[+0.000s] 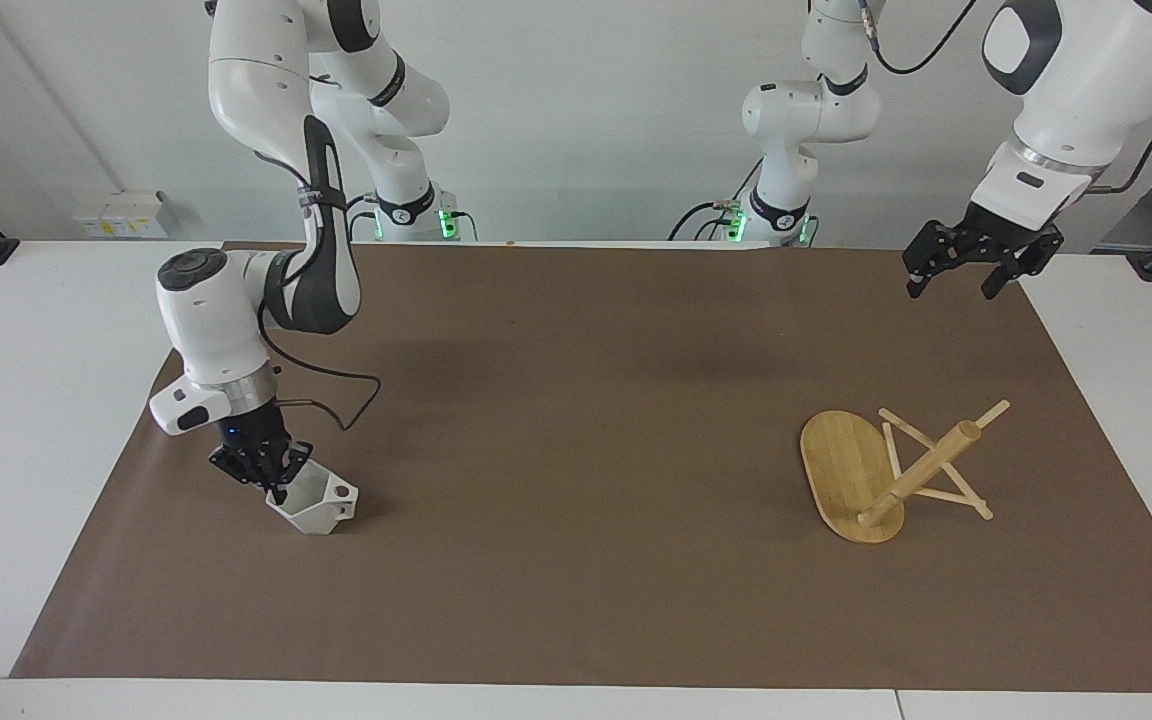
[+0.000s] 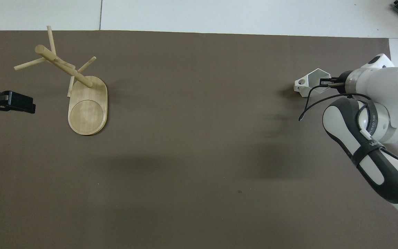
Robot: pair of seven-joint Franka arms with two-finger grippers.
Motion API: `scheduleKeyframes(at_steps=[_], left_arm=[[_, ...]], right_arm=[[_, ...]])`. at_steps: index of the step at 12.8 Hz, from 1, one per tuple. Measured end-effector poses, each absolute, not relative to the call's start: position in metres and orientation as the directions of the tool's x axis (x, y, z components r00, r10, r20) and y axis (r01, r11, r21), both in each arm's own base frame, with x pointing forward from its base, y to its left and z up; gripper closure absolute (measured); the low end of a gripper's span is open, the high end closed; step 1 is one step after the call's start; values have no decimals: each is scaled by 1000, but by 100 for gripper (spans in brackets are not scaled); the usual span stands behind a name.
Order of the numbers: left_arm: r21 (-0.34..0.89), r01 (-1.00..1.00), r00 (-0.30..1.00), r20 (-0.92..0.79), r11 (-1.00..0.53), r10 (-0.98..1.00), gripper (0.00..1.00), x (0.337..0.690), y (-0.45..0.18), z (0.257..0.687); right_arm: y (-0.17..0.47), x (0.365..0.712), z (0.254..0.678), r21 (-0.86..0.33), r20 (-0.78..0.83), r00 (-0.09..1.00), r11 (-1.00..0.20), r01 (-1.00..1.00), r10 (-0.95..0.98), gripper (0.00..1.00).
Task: Hang cup on rack
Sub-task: 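Lift the white cup with the right gripper and draw it back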
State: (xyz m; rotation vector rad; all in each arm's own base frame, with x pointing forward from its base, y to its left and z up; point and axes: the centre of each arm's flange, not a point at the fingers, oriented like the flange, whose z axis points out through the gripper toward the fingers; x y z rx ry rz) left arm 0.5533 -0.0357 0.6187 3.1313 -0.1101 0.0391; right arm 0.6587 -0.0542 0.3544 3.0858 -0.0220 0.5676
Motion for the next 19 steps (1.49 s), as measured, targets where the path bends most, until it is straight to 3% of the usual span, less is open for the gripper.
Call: scheduleKeyframes(at_steps=[8,19], left_arm=[[7,-70,997,25,-997,-70,0,553,-36,619],[7,-70,997,25,-997,-70,0,553,-36,619]], right_arm=[[-54,660,360,-1,332,943,-1000,-13,-13,96],[-65,652,426,-11,192,981,-1000,-25,-27,96]])
